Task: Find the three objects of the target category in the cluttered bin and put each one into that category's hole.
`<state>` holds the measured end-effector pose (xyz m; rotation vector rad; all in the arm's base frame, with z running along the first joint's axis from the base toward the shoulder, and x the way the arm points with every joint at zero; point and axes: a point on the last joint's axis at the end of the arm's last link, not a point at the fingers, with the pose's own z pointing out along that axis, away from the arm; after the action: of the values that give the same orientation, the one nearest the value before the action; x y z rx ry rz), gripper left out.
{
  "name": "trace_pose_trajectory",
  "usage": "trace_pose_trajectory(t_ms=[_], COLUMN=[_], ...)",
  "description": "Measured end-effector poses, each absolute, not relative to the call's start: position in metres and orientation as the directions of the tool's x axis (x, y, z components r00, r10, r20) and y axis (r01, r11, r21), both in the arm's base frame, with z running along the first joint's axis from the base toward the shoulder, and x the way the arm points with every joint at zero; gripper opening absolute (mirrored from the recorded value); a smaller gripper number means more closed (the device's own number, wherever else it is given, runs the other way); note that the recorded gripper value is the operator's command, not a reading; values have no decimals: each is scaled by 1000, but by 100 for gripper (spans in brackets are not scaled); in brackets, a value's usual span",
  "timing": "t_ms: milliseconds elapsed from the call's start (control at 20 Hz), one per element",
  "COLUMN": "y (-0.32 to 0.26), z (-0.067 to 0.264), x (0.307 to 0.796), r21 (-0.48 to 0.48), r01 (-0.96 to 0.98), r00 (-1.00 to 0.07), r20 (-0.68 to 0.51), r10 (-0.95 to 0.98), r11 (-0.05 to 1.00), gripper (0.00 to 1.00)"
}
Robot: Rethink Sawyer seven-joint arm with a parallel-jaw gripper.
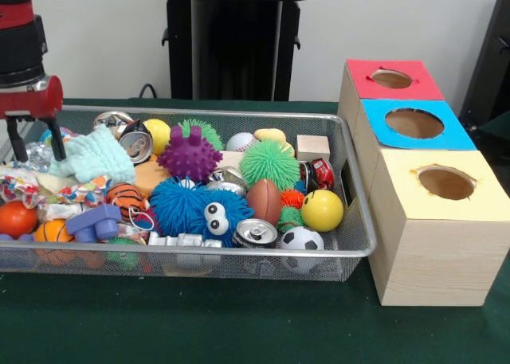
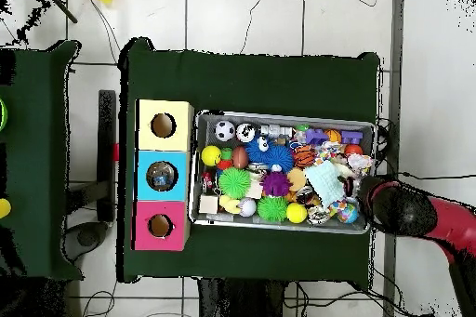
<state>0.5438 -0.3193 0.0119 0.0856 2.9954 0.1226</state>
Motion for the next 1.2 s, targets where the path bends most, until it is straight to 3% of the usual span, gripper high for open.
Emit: trace_pose_trajectory(t_ms=[1200], y=[-336], z=[-3], x=[521], r21=[41], r01=[19], r00=[-991], r20=[-128], r10=[24], r11=[999], gripper=[100])
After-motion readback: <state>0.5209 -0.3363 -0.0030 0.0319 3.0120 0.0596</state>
